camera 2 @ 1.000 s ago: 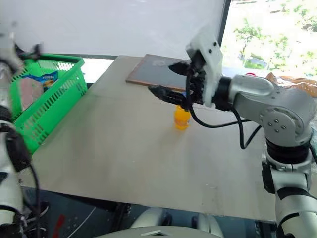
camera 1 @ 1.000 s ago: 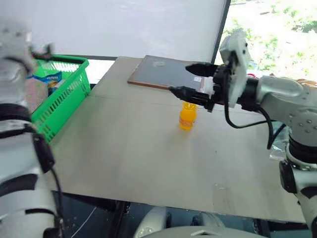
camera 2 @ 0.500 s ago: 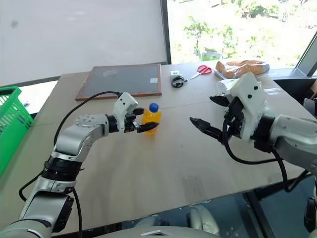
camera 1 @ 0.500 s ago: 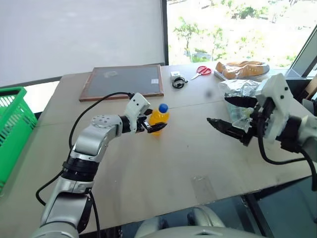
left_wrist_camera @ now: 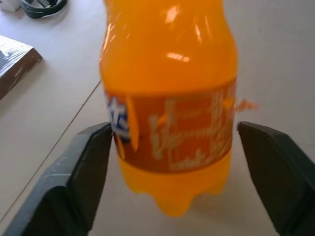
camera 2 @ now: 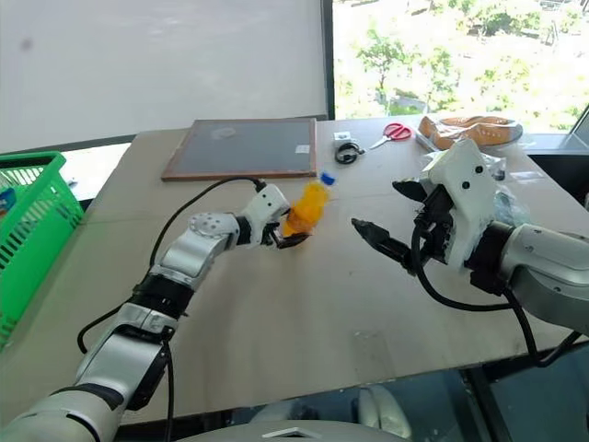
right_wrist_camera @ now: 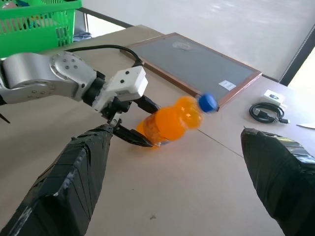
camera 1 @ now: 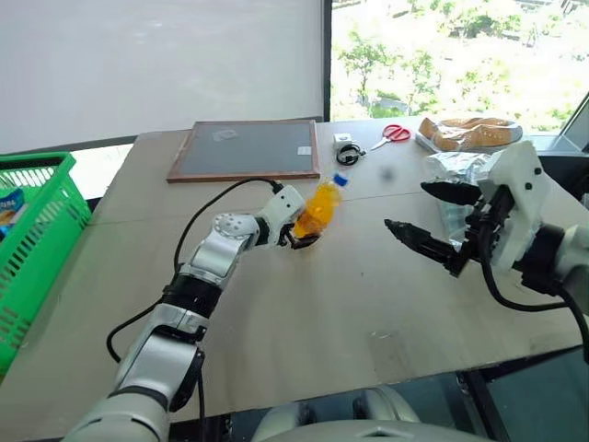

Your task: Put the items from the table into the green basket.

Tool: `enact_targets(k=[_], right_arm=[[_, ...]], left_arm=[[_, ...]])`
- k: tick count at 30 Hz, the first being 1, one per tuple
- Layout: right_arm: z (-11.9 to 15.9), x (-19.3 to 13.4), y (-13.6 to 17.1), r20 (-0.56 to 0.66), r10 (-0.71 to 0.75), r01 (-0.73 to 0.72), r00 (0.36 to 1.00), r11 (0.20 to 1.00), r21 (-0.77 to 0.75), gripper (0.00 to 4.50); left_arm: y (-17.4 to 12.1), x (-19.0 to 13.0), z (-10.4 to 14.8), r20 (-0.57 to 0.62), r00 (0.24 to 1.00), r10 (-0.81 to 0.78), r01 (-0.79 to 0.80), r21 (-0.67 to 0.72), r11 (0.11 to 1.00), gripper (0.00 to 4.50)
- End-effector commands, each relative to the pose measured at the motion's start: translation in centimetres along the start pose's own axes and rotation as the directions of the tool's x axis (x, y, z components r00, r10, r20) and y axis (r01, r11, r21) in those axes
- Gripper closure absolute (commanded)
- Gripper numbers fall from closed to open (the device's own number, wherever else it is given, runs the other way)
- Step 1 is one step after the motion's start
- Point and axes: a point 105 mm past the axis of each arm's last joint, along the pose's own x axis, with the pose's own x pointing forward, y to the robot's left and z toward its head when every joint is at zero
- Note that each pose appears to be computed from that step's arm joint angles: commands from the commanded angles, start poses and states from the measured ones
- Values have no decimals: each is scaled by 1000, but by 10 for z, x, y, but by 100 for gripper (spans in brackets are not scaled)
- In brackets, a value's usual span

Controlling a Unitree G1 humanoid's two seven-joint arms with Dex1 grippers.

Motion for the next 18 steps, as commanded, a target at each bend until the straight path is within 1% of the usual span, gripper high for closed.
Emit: enact_targets(k=[1, 4, 7, 8, 10, 12, 14, 15, 18], right_arm=[[9, -2, 0, 41, -6, 7, 999, 1000, -6, 0], [10, -3, 1, 41, -9, 9, 999, 1000, -3, 0], [9, -3, 1, 39, -14, 13, 999, 1000, 2, 0], [9, -3, 1, 38, -15, 15, 999, 1000, 3, 0], [8, -3, 2, 37, -17, 17, 999, 1000, 4, 0], [9, -3, 2, 41, -18, 18, 999, 1000, 3, 0], [10, -3, 3, 46, -14, 14, 999, 1000, 3, 0], [10, -3, 4, 46, -12, 12, 999, 1000, 4, 0], [9, -1, 3, 45, -5, 4, 999, 1000, 10, 0]], left_arm=[[7, 9, 13, 42, 999, 10, -11, 12, 1000, 166], [10, 14, 14, 33, 999, 17, -18, 41, 999, 166], [12, 15, 16, 36, 999, 2, -2, 16, 1000, 166], [12, 15, 18, 42, 999, 1, -1, 18, 1000, 55], [15, 15, 22, 58, 998, 10, -12, 32, 999, 10], [21, 5, 44, 171, 985, 18, -21, 13, 1000, 10], [31, -11, 59, 259, 965, 47, -35, -52, 998, 10], [34, -16, 61, 267, 962, 59, -42, -69, 997, 10], [38, -26, 47, 203, 977, 71, -64, -39, 997, 10]])
